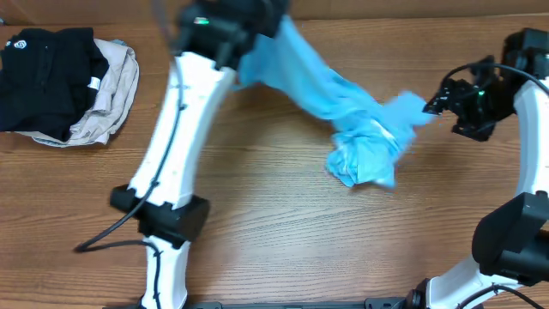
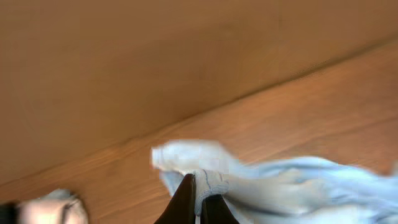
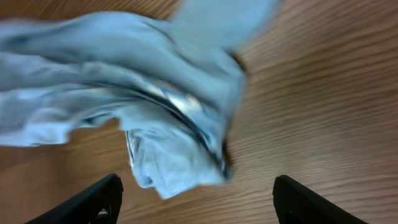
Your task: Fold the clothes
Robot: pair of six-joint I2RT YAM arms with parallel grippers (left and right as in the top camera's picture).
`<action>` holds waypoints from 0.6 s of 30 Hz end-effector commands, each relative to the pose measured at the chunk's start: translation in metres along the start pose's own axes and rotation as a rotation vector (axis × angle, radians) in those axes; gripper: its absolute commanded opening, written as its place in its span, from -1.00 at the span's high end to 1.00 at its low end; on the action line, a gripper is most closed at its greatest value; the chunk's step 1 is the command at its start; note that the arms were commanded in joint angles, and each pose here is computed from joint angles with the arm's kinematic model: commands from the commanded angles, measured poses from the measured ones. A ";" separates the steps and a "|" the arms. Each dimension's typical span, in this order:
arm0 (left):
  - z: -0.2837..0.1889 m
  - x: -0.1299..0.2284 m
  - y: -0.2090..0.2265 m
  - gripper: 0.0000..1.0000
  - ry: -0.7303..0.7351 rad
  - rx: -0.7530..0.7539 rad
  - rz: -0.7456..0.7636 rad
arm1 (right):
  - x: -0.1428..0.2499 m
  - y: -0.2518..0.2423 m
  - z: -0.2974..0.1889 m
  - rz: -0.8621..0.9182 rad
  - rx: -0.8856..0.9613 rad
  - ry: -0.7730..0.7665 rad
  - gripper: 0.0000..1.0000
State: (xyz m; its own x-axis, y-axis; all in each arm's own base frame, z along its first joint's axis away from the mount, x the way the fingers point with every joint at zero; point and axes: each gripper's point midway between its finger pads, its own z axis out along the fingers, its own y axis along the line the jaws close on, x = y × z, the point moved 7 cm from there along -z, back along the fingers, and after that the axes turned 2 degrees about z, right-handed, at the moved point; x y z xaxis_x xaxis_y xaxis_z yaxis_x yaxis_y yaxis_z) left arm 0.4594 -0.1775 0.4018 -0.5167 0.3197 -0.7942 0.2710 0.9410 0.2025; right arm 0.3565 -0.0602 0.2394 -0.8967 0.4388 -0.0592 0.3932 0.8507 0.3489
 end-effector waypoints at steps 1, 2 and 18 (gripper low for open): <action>-0.006 0.003 0.004 0.92 0.017 0.020 0.004 | 0.009 0.027 0.007 -0.095 -0.031 0.016 -0.62; -0.005 0.005 0.005 0.92 0.027 0.031 0.004 | 0.010 0.032 0.010 -0.110 -0.033 0.020 -0.62; 0.002 0.070 0.021 0.92 0.380 0.044 -0.016 | 0.032 0.049 0.060 -0.186 -0.030 0.091 -0.61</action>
State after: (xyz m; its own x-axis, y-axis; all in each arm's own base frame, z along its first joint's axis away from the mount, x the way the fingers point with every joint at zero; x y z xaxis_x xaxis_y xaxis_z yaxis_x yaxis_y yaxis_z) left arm 0.4264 -0.1510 0.3669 -0.7231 0.3688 -0.5841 0.3292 0.9273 0.1779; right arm 0.3598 0.0114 0.1999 -0.9681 0.2488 -0.0312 0.2213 0.9062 0.3604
